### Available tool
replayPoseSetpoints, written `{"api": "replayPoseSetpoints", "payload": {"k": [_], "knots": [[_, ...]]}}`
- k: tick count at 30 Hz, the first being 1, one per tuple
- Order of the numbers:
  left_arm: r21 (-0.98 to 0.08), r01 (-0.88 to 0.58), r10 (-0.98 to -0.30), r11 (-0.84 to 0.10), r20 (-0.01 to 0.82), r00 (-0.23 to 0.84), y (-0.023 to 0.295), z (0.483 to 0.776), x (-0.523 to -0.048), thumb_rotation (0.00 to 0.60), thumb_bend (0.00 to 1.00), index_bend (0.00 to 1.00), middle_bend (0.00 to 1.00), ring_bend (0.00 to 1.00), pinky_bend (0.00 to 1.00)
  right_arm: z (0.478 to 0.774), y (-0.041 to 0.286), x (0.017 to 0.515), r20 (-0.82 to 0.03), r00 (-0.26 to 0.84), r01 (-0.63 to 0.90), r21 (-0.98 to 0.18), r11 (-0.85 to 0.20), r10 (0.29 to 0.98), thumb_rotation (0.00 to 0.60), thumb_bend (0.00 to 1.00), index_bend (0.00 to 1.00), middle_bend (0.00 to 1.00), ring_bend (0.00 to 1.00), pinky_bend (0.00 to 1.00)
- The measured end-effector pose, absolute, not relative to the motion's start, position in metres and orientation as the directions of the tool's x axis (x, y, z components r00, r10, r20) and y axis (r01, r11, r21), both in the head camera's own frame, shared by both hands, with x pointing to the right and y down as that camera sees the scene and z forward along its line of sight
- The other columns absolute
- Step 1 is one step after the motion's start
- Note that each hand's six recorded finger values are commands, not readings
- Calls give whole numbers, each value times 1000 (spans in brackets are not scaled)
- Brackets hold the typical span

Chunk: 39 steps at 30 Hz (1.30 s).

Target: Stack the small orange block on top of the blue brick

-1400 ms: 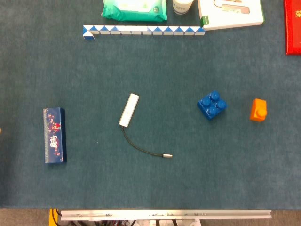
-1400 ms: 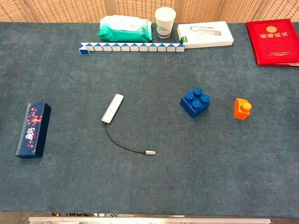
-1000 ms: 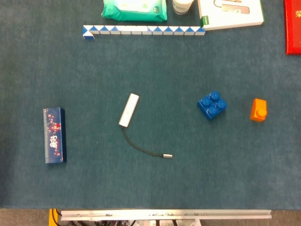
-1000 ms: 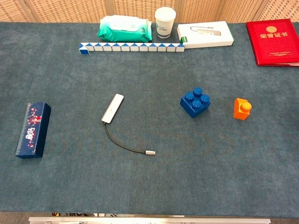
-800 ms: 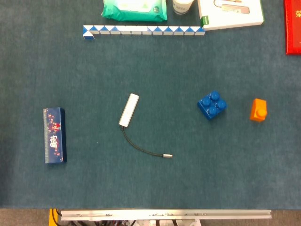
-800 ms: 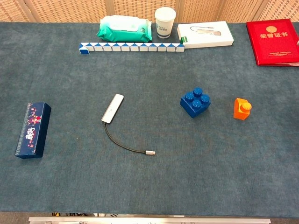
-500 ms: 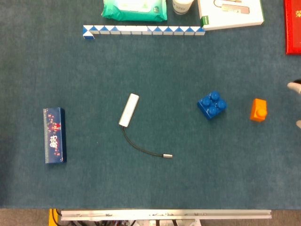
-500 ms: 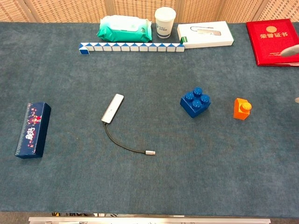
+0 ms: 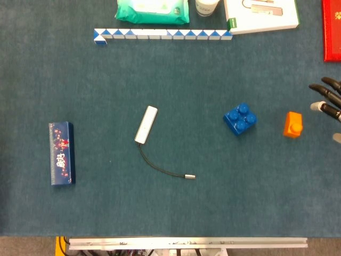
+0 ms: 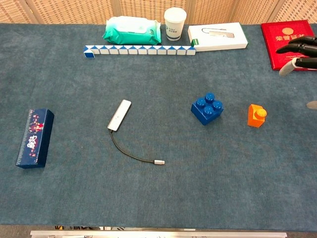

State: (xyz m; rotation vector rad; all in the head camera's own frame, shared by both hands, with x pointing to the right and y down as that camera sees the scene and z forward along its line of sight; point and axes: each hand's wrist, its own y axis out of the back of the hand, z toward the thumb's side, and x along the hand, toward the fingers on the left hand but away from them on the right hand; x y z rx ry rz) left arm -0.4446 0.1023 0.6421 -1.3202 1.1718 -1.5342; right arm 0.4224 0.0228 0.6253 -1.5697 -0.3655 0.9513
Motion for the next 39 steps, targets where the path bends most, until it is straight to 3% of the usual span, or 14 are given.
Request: {"api": "replayPoseSetpoints", "payload": {"k": [11, 39], "knots": [[-951, -22, -931, -308, 306, -199, 97, 654, -458, 600, 49, 385, 379, 292, 449, 647, 5, 434, -523, 529, -458, -839, -295, 668, 600, 120, 343, 107, 38, 216], [-945, -33, -916, -325, 323, -236, 96, 656, -469, 600, 49, 385, 392, 294, 449, 703, -7, 400, -599, 564, -529, -790, -309, 568, 600, 120, 360, 92, 16, 216]]}}
